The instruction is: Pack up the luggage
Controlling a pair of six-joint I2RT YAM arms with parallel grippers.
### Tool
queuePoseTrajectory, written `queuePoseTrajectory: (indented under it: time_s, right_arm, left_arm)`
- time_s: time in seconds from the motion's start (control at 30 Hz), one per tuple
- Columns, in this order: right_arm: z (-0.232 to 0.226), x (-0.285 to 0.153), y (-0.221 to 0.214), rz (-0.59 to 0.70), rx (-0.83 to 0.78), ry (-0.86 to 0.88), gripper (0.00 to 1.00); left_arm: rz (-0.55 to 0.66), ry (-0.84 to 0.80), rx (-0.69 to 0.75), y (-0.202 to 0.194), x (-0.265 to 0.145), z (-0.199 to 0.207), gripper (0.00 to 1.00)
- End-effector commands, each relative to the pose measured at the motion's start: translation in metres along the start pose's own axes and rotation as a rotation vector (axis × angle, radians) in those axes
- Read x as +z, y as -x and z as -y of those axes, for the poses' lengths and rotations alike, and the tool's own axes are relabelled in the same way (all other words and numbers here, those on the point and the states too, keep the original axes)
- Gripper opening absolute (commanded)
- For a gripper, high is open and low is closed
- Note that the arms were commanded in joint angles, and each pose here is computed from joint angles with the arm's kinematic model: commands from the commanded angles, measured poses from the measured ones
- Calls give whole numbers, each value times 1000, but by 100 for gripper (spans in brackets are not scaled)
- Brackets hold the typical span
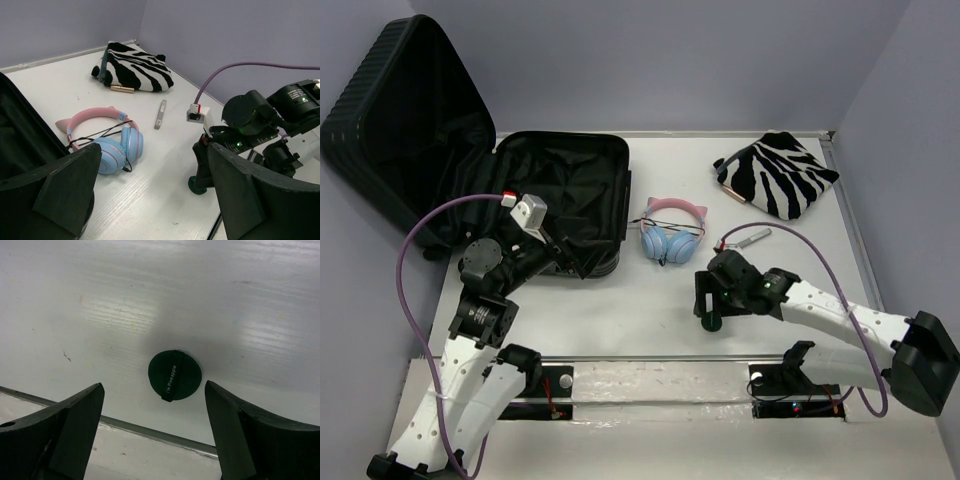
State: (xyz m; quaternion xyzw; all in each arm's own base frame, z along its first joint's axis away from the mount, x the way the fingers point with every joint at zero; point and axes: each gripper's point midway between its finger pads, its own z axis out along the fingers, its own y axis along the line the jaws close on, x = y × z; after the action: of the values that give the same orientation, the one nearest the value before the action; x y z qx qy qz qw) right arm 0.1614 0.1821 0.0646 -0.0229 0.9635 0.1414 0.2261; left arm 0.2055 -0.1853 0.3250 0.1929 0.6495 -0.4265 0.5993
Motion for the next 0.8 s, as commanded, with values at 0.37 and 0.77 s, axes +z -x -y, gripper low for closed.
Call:
queuePoseTrajectory:
  time_s: [0.37, 0.77]
  right_arm:
    - [1, 25, -4, -24, -52, -179, 52]
    - [12, 38, -10, -45, -65, -248, 10]
  left_arm:
    - [33, -44, 42, 11, -2, 13, 99]
    - [27, -48, 44, 9, -1, 14, 99]
